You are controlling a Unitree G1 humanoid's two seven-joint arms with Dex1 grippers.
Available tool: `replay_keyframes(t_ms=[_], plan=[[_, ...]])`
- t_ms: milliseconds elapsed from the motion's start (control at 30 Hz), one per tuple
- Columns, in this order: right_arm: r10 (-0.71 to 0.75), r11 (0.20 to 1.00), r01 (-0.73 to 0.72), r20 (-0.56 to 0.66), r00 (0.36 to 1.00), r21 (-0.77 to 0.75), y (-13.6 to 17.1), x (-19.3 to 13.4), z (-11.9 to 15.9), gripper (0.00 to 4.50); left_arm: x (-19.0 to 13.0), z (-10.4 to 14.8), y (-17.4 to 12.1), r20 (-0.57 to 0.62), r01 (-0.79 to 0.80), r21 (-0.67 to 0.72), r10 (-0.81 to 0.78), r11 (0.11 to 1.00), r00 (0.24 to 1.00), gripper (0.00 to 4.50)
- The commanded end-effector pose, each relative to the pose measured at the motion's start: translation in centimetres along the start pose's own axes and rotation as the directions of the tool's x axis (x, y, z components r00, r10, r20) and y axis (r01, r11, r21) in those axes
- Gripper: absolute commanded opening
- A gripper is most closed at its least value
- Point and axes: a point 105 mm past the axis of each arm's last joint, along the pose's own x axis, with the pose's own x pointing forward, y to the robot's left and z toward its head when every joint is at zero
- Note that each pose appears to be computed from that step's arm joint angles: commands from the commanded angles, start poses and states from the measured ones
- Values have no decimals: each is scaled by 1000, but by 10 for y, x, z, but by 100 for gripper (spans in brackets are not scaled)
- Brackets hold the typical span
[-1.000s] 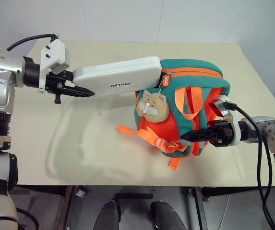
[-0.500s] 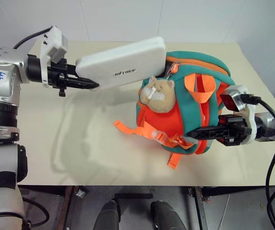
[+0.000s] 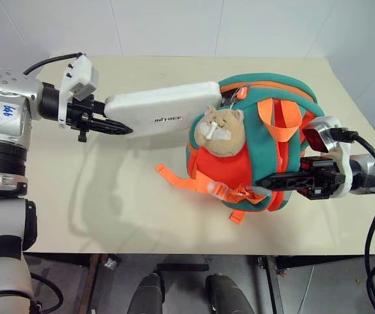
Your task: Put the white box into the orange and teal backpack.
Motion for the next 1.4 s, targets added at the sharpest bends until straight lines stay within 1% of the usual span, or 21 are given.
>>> replay_keyframes(t_ms=[33, 200, 367, 500, 600, 700, 800, 933, 1067, 1100, 1133, 1200, 1300, 1400], plan=[[13, 999, -14, -18, 1000, -38, 5, 0, 2, 14, 8, 12, -11, -74, 145, 89, -138, 985, 988, 129], [29, 999, -30, -25, 999, -42, 3, 4, 3, 14, 41, 37, -10, -78, 236, 147, -226, 961, 971, 129], [51, 998, -52, -33, 998, -37, 2, 10, -1, 14, 83, 72, -14, 12, 317, 168, -324, 933, 946, 129], [61, 998, -62, -36, 997, -31, 3, 13, -4, 14, 113, 87, -21, 36, 377, 162, -387, 912, 921, 129], [63, 998, -64, -36, 997, -27, 3, 14, -6, 14, 131, 93, -24, 34, 396, 158, -406, 904, 913, 129], [64, 998, -65, -34, 997, -25, 3, 15, -7, 14, 137, 92, -30, -2, 443, 146, -448, 884, 894, 129], [60, 998, -61, -27, 998, -21, 3, 16, -9, 14, 145, 87, -35, -80, 480, 159, -473, 863, 877, 129], [58, 998, -58, -17, 998, -25, 3, 18, -10, 14, 146, 91, -35, -45, 467, 167, -466, 869, 884, 129], [49, 998, -49, -7, 999, -24, 3, 17, -11, 14, 134, 87, -29, -14, 423, 178, -428, 888, 904, 129], [45, 999, -45, -5, 999, -24, 3, 17, -11, 13, 128, 87, -27, 3, 412, 174, -419, 894, 908, 199], [42, 999, -42, -3, 999, -24, 2, 17, -11, 13, 121, 86, -24, 25, 389, 171, -399, 905, 917, 218], [38, 999, -38, 0, 999, -24, 1, 17, -11, 13, 110, 85, -18, 59, 344, 163, -357, 925, 932, 281], [38, 999, -38, 4, 999, -25, 0, 18, -10, 13, 84, 77, -9, 93, 272, 176, -291, 946, 952, 362], [38, 999, -38, 5, 999, -25, -2, 19, -9, 13, 67, 74, -4, 136, 208, 178, -233, 962, 963, 362]])
